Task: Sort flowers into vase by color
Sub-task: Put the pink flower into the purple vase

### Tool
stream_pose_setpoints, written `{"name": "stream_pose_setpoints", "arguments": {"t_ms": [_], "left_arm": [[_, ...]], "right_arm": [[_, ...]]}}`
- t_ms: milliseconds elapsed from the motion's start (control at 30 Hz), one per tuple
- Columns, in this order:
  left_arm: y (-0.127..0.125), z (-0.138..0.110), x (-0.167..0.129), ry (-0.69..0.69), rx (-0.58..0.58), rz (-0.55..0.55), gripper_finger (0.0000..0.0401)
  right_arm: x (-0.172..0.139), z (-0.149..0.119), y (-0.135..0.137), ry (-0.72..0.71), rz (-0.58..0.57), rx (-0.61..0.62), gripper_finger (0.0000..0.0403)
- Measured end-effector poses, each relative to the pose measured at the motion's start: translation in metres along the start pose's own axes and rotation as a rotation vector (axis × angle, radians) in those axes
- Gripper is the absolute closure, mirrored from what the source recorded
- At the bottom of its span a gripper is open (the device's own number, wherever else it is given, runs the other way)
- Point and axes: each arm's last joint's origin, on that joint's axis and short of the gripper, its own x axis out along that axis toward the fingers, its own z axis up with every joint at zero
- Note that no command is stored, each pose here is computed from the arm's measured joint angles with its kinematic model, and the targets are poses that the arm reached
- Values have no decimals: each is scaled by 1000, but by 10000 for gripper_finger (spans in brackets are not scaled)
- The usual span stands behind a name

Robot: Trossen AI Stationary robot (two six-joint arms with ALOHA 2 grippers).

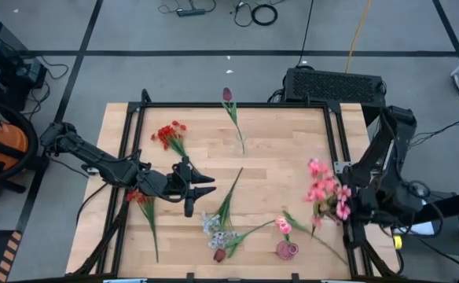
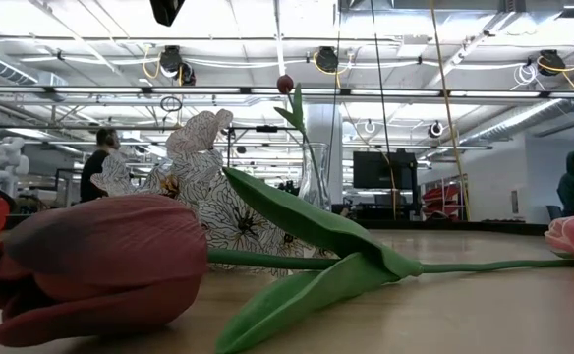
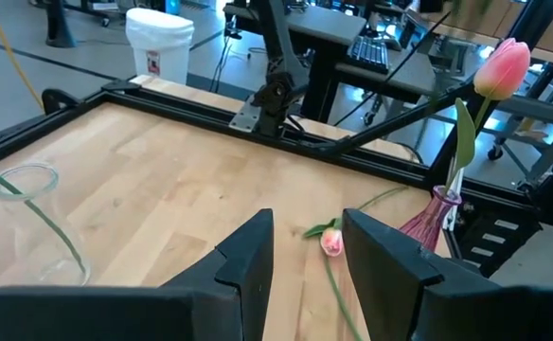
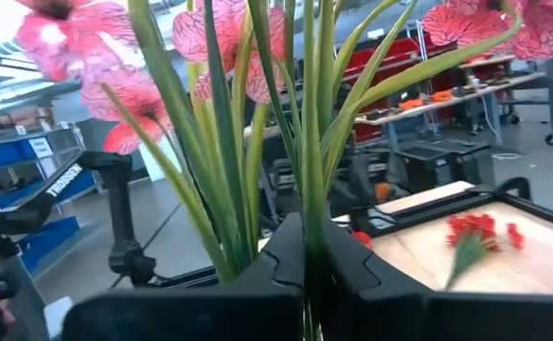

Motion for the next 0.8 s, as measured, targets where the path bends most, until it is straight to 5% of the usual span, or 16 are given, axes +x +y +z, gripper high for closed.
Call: {"name": "stream_pose_setpoints", "arguments": {"t_ms": [233, 800], "left_arm": [[1, 0, 0, -9, 1, 24, 267], [1, 0, 0, -12, 4, 31, 267]], "right_arm": [[7, 3, 18, -192, 172, -11, 402], [20, -34, 32, -162, 134, -103, 402]]}}
